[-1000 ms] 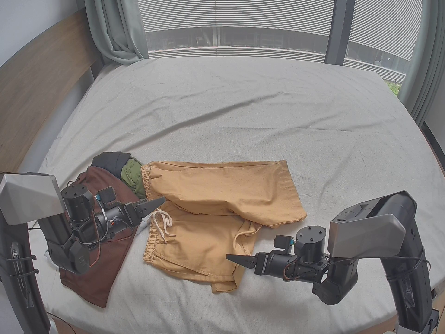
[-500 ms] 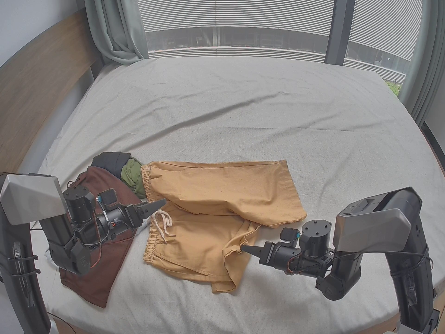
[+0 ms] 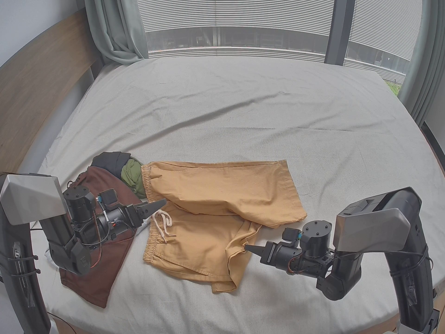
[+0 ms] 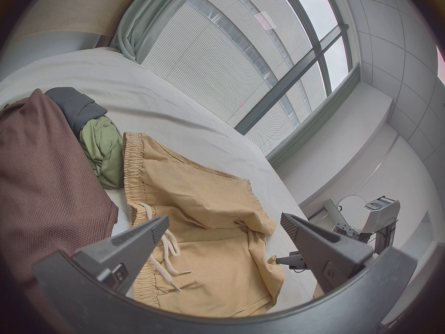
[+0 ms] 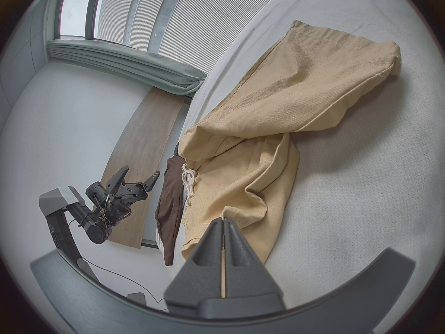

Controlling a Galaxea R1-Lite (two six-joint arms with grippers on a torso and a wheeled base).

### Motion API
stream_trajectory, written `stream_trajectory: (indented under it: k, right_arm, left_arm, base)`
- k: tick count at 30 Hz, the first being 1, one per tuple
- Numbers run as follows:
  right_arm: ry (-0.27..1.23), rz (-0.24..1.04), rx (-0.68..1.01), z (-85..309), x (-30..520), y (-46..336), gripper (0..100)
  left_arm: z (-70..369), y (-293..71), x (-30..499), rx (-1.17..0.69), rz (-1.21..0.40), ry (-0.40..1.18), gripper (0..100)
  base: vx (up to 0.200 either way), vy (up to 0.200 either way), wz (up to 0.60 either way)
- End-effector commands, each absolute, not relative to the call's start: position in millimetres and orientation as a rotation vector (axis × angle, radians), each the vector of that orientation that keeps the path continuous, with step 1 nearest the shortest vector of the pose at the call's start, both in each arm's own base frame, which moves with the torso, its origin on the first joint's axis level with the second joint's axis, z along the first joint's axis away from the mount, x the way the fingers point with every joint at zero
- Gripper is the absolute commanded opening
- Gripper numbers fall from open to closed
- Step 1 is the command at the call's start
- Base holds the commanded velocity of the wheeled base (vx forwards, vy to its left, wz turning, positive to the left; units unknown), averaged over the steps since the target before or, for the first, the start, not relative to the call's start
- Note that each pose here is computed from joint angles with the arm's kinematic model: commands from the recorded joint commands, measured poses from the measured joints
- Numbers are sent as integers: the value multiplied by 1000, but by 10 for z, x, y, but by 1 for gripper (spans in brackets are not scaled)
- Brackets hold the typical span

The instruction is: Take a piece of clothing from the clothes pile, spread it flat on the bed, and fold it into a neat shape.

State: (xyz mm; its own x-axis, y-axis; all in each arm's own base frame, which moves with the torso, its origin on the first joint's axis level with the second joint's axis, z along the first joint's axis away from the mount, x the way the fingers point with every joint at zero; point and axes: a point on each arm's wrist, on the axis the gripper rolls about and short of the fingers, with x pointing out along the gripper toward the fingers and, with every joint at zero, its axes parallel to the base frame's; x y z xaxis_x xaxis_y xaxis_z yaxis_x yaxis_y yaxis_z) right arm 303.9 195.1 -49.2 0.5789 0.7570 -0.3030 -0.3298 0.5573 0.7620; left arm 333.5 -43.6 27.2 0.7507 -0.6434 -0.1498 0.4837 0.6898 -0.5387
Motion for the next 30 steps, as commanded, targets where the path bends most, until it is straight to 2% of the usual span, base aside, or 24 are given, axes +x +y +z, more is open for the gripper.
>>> stream_trajectory:
  k: [1,9,30]
  right_arm:
    - [668,694,715,-445,3039,1911,0]
    - [596,625,646,-215,3000,1606,0]
    - [507,395,649,-259,3298,791,0]
  left_arm:
    - [274,-437,3335,-498,-645,342,100]
    - [290,-442,3333,-496,-647,338,100]
    - [288,-447,3329,-495,-649,339,100]
  base:
    - [0,0,0]
    - [0,0,0]
    - [0,0,0]
